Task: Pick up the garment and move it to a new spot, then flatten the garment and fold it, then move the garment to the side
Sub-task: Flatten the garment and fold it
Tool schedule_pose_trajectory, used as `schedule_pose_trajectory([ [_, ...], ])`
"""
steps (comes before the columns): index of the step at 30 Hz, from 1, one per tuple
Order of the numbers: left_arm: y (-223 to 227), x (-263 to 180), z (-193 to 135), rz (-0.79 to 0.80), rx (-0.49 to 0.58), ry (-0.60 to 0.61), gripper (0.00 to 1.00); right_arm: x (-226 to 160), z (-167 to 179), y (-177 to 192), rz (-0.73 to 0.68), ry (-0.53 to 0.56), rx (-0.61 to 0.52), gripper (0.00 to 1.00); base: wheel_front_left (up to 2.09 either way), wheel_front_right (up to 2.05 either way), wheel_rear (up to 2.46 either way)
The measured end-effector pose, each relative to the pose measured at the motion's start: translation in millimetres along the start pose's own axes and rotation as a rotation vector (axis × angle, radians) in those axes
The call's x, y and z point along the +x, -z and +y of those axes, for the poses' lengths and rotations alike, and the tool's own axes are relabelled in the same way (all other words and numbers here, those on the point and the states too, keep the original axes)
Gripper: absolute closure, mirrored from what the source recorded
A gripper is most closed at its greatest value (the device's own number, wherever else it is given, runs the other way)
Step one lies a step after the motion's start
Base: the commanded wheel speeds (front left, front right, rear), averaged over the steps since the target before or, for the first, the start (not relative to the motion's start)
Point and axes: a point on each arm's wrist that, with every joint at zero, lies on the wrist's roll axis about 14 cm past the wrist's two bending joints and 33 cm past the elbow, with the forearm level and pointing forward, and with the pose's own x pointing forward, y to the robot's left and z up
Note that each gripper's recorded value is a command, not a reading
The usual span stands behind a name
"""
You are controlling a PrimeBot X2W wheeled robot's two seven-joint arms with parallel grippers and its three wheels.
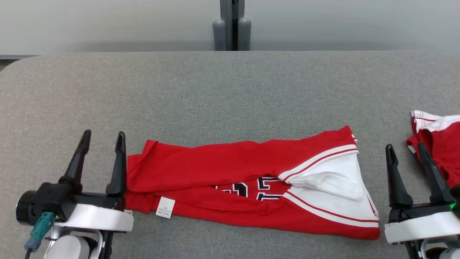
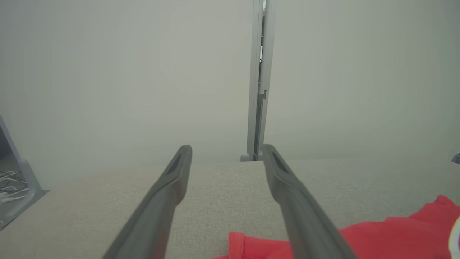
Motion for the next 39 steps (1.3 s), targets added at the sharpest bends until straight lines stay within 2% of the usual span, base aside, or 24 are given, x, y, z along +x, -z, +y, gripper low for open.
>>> schedule_pose_trajectory([
  [25,12.3,-9.5,-3.8,0.033,-0.001,0.008,0.0,-2.2,-5.2,13.0,0.06,0.019,0.006,0.0,0.0,0.0,0.0],
  [27,13.4,-8.3,-3.4,0.035,-0.005,0.006,0.0,-1.3,-15.6,21.4,0.096,0.044,-0.002,0.0,0.0,0.0,0.0],
  [30,19.3,-6.6,-1.8,0.049,-0.008,0.001,0.0,-3.1,-26.8,55.0,0.213,0.067,-0.002,0.0,0.0,0.0,0.0],
  [39,27.7,4.6,-1.9,0.063,-0.004,0.013,0.0,-5.5,-7.6,127.3,0.416,0.045,0.101,0.0,0.0,0.0,0.0],
])
